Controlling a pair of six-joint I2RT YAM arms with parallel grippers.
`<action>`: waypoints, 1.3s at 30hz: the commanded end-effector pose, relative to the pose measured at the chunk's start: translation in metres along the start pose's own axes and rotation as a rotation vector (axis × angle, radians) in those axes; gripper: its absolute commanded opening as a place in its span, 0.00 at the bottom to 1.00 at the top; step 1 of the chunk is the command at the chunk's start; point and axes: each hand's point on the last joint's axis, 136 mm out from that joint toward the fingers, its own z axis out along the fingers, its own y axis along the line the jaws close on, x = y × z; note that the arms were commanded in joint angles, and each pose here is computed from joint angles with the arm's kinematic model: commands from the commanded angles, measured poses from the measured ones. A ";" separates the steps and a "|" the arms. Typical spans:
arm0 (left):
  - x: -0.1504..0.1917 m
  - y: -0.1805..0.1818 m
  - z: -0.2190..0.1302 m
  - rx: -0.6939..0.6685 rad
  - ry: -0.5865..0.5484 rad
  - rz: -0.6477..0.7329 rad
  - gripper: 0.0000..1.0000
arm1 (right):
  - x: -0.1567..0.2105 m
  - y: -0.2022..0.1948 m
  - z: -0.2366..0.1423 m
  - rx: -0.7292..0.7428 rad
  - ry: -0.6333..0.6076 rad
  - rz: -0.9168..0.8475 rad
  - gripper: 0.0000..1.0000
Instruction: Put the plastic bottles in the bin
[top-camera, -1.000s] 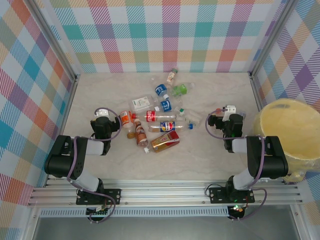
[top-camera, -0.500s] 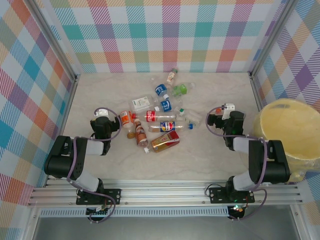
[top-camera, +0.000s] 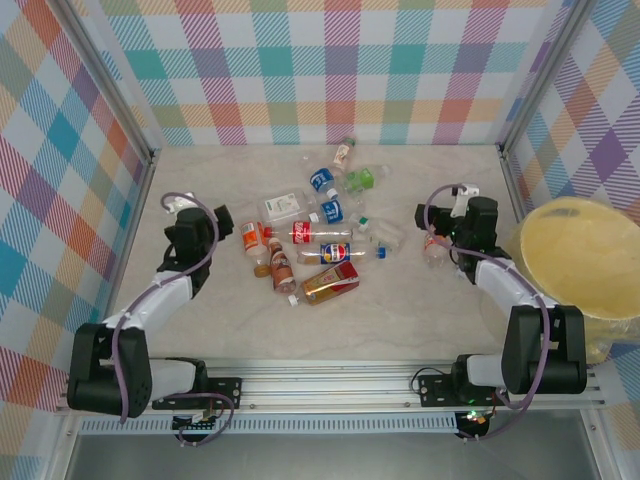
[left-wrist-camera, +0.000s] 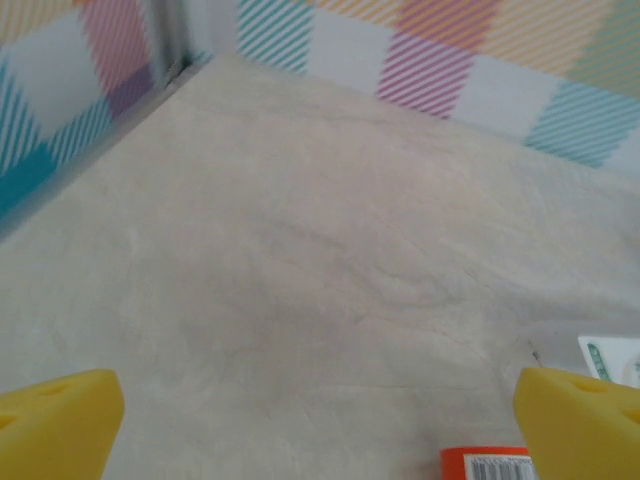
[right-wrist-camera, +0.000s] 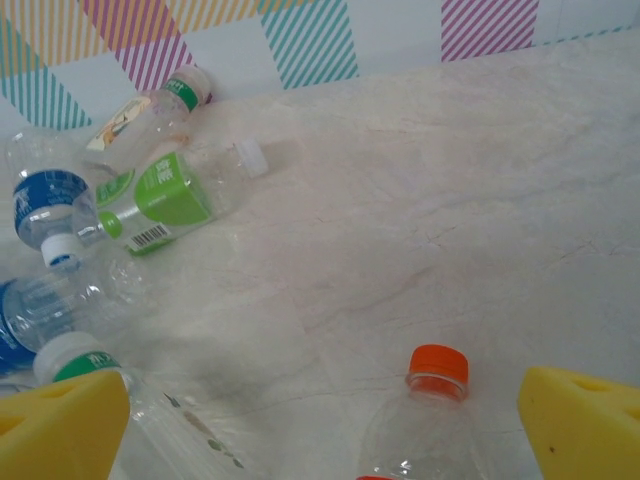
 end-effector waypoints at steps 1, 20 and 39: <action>0.021 0.029 -0.023 -0.187 0.165 -0.254 1.00 | -0.008 0.004 -0.007 0.011 0.040 0.083 1.00; 0.138 -0.086 -0.067 0.119 0.773 -0.047 0.96 | -0.007 0.032 0.004 -0.110 0.162 0.263 1.00; 0.169 -0.092 -0.032 0.037 0.789 0.053 0.65 | 0.000 0.024 0.010 -0.046 0.185 0.267 1.00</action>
